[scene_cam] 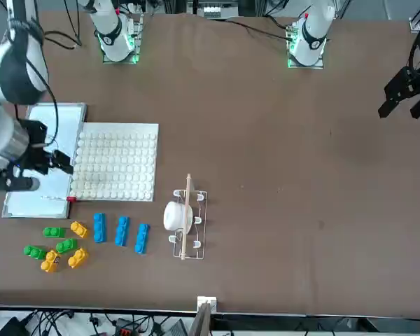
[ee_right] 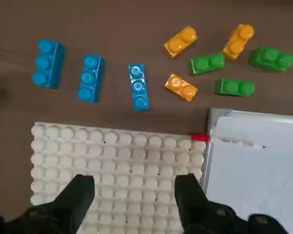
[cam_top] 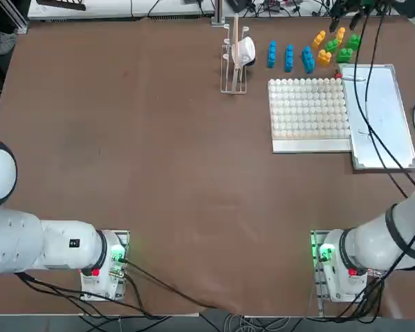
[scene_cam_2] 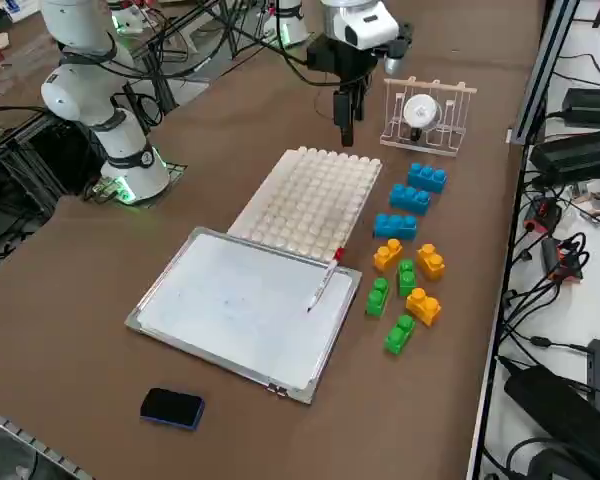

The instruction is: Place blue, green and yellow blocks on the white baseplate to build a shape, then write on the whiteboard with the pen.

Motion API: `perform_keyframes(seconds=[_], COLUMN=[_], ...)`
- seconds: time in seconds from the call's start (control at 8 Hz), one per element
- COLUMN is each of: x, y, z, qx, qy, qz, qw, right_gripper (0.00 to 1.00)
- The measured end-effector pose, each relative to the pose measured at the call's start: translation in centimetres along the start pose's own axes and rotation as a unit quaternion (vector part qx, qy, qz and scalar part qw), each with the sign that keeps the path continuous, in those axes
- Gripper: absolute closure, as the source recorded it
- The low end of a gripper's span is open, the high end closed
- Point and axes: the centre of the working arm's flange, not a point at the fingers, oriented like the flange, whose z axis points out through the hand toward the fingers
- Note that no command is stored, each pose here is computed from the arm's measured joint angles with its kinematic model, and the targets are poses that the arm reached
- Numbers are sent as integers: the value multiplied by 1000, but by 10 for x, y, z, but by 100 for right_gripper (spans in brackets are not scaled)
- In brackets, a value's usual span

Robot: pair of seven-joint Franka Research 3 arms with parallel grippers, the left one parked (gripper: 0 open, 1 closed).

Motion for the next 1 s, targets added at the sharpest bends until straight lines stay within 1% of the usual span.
perform_keyframes(seconds=[0.25,0.5,1.0], x=[25,46,82], y=[0,-2,-6], z=[49,96,159], qx=[-2,-10,-17], qy=[33,60,59], qz=[-38,-50,-59], qw=[999,997,996], right_gripper=[0,0,3])
